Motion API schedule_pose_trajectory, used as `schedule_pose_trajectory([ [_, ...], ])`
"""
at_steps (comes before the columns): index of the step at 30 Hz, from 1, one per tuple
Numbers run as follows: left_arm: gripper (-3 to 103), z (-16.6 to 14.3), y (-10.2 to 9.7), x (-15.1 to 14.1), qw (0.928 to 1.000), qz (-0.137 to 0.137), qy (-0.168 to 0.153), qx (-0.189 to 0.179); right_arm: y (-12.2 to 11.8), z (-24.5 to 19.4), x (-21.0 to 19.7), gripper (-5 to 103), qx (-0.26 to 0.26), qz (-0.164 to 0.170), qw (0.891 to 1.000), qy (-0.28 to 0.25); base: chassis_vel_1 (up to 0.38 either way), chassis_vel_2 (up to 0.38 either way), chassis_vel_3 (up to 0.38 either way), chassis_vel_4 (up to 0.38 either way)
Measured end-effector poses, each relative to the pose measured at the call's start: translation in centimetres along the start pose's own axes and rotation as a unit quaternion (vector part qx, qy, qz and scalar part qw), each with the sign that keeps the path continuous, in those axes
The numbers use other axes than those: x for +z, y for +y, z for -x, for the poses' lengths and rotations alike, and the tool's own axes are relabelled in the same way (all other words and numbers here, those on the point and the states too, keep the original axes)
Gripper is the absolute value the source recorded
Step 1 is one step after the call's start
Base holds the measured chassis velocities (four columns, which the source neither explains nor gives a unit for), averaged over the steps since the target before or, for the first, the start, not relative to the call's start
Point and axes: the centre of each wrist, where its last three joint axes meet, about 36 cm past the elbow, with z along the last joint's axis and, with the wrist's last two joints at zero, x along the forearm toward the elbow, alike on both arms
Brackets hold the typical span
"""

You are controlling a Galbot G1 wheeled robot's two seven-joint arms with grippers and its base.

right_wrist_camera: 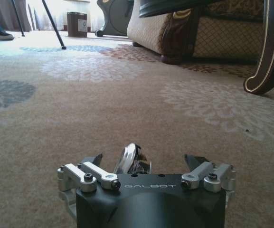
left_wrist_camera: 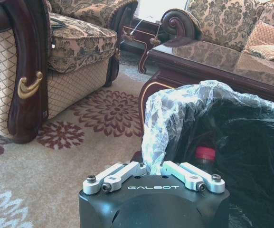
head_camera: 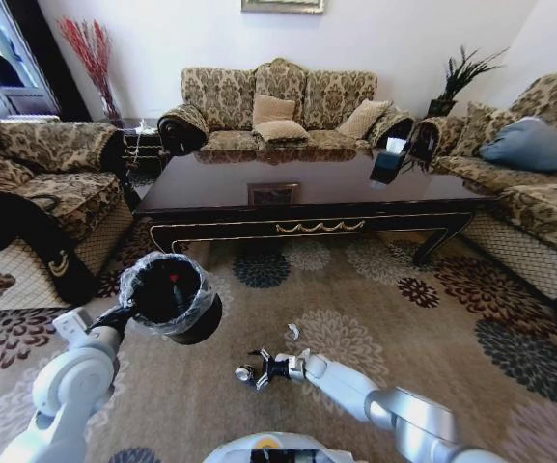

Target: Move to the front of the table and pick up the trash from the floor, then place it into the trash bin.

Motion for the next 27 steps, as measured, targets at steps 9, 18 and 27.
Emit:
schedule_pose_trajectory([
  [9,4,0.0,0.1,0.0,1.0000,0.001,-0.001,-0.001,0.4,0.5,0.1,70,-0.005,0.001,1.000,0.001,0.000,0.000,0.000,0.000],
  [18,4,-0.1,0.0,0.0,1.0000,0.000,-0.002,0.000,0.1,-0.6,0.8,32,-0.016,-0.011,1.000,0.014,0.000,0.000,0.000,0.000],
  [27,4,-0.2,0.0,0.0,1.0000,0.000,-0.001,0.000,-0.1,-0.6,0.2,25,-0.008,-0.012,1.000,-0.006,0.000,0.000,0.000,0.000],
])
